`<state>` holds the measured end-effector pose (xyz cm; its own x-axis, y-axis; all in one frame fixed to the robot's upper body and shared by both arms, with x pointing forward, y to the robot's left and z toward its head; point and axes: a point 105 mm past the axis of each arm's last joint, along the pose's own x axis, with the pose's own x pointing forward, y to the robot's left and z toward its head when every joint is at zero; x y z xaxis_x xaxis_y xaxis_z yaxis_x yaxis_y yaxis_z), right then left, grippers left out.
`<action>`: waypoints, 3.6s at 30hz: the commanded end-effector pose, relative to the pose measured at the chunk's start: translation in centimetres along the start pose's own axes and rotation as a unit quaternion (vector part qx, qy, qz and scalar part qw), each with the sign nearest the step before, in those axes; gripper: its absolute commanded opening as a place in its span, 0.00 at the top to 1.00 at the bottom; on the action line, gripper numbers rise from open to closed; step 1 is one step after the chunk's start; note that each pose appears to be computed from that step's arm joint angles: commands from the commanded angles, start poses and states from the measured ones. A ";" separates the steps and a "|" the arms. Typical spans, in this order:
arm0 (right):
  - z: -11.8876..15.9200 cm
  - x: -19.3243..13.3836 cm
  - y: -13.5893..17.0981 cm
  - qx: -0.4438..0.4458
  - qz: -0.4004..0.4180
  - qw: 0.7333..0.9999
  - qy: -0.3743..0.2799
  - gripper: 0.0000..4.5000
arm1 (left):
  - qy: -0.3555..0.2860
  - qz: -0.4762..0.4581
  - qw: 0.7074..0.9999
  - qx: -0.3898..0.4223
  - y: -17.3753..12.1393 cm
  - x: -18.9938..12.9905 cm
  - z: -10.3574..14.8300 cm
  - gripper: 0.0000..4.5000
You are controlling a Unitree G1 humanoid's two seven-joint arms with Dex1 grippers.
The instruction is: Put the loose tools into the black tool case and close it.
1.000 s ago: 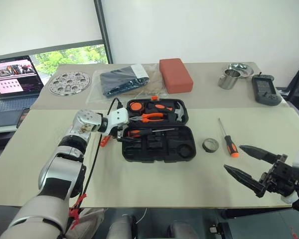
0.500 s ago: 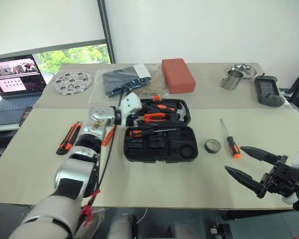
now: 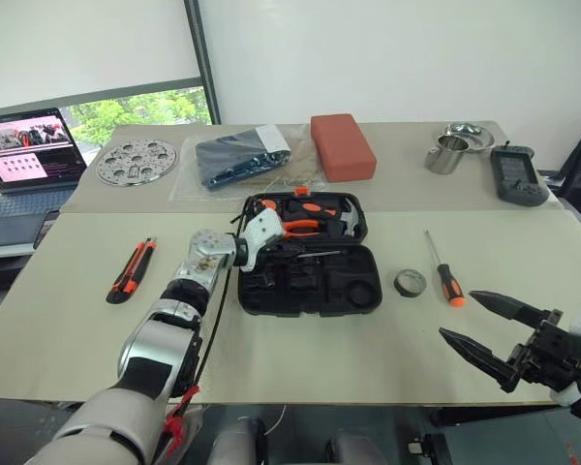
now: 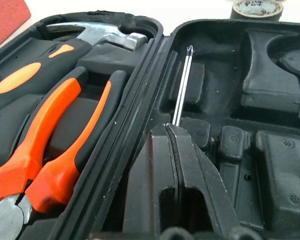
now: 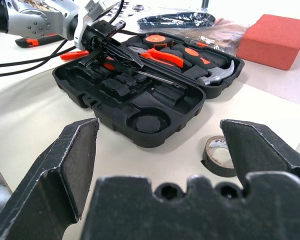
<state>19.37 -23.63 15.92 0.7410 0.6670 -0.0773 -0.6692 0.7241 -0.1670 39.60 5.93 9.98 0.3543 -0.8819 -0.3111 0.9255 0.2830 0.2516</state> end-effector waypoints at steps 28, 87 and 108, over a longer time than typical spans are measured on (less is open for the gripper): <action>-4.2 3.0 -7.9 0.026 -0.170 0.971 0.167 0.00 | -0.137 -0.110 0.984 -0.011 -1.3 -7.4 7.0 0.51; -1.1 20.7 -5.2 -0.325 0.310 0.883 0.134 0.77 | -0.004 0.072 0.997 -0.035 -7.0 -24.2 7.4 0.00; -2.3 22.0 -4.3 -0.302 0.313 0.888 0.150 0.34 | -0.002 0.071 0.997 -0.029 -6.5 -23.8 6.8 0.00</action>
<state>38.83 -12.75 12.50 0.2968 0.7507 -0.5902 -0.8701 -0.0420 -0.4910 24.16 22.63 21.09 0.4753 -0.8349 -0.2777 0.8791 0.4375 0.1892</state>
